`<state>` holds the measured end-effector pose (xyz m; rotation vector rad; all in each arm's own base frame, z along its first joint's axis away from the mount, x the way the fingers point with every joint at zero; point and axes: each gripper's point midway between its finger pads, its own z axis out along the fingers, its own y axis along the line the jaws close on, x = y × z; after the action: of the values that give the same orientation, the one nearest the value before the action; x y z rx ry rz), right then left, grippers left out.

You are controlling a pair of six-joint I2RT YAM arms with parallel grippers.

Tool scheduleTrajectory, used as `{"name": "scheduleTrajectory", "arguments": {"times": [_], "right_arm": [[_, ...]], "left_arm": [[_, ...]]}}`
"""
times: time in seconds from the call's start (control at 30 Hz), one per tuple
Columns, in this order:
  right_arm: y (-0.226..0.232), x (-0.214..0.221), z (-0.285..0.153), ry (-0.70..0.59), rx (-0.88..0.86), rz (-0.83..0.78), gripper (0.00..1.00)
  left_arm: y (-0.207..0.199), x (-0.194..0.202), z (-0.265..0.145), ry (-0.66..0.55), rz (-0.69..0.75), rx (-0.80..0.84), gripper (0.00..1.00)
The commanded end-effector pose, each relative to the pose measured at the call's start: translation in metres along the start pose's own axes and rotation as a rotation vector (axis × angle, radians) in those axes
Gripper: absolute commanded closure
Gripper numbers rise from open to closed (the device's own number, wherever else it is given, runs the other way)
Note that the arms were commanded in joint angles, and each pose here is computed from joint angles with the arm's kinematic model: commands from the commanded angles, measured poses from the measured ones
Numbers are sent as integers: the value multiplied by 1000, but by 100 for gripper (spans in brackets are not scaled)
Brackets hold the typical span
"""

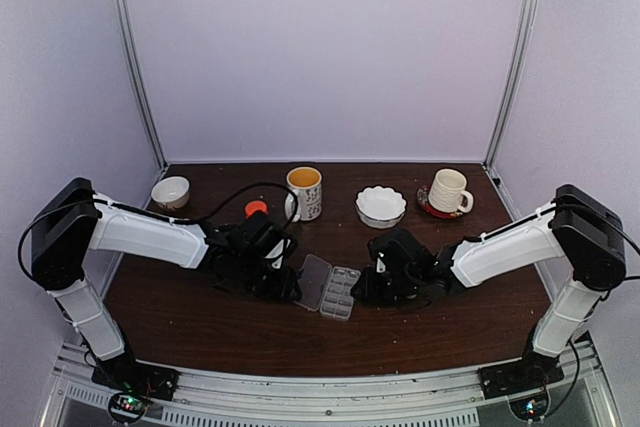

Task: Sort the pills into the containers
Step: Adjust the pill container at the center of the board.

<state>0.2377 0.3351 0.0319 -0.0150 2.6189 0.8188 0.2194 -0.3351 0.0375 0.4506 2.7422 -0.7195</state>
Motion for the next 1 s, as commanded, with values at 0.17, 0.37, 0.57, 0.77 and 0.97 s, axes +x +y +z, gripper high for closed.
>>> {"name": "scheduleTrajectory", "arguments": {"times": [0.17, 0.37, 0.57, 0.77, 0.97], "right_arm": [[-10, 1, 5, 11, 68, -40, 79], [-11, 2, 6, 29, 87, -58, 80], [-10, 0, 4, 29, 99, -75, 80], [-9, -2, 3, 27, 106, -83, 80], [-7, -2, 2, 27, 106, -88, 80]], "left_arm": [[20, -2, 1, -4, -7, -70, 63], [32, 3, 16, 52, 4, -123, 63], [32, 3, 20, 75, 35, -156, 63], [29, -5, 17, 75, 113, -291, 63], [36, -7, 8, 82, 165, -435, 63]]}}
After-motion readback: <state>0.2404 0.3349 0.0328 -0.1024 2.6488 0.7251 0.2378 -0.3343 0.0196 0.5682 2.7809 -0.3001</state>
